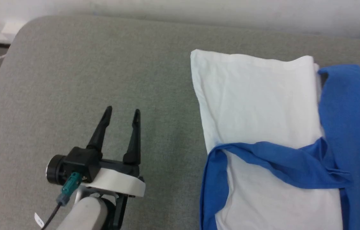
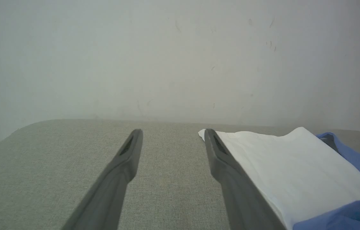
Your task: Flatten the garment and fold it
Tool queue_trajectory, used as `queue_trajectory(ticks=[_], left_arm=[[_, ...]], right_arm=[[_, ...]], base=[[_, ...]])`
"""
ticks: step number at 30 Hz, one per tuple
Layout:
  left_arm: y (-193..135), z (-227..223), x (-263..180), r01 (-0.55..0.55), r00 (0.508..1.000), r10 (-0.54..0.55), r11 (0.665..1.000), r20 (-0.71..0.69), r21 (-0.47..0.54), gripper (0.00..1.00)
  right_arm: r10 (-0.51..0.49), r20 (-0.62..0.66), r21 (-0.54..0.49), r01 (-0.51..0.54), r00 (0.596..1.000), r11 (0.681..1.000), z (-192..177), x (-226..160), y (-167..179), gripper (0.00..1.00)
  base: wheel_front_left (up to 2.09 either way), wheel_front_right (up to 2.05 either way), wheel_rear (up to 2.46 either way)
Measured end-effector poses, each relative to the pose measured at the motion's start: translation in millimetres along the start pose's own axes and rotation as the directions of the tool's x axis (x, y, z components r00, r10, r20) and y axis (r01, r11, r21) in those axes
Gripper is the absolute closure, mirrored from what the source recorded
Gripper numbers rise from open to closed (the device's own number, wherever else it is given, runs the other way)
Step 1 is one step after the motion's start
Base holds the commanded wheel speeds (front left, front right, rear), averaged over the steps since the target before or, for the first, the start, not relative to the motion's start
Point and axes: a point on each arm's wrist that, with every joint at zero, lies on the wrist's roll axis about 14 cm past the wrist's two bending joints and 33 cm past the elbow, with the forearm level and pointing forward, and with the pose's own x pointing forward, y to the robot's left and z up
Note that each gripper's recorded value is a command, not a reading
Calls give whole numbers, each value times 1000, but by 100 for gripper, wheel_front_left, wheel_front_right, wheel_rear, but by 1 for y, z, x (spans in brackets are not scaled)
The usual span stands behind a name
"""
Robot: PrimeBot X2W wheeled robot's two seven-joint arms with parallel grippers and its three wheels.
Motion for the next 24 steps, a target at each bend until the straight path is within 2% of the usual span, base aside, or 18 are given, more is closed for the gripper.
queue_trajectory(ticks=[5,11,15,20,21,22,24], left_arm=[[0,-20,2,-19,999,18,1000,-43,-18,0],[6,-43,2,-53,994,51,998,-98,-19,0],[16,-53,-1,-86,988,84,996,-129,-7,0],[30,-62,-6,-124,980,126,992,-154,21,0],[32,-64,-7,-128,979,130,991,-160,27,0],[33,-65,-7,-130,978,133,991,-164,29,0],[34,-66,-8,-129,977,132,991,-166,32,0]], right_arm=[[-2,-109,7,3,994,1000,0,43,-7,0],[14,-209,13,-12,978,1000,-14,94,3,0],[1,-298,-40,-14,955,999,-40,118,7,0],[27,-327,-46,-44,945,998,-51,136,17,1],[31,-328,-46,-49,944,998,-51,138,18,80],[37,-326,-49,-56,945,997,-51,139,19,100],[60,-316,-35,-75,947,997,-51,140,25,100]], base=[[0,0,0],[0,0,0],[0,0,0],[0,0,0],[0,0,0],[0,0,0],[0,0,0]])
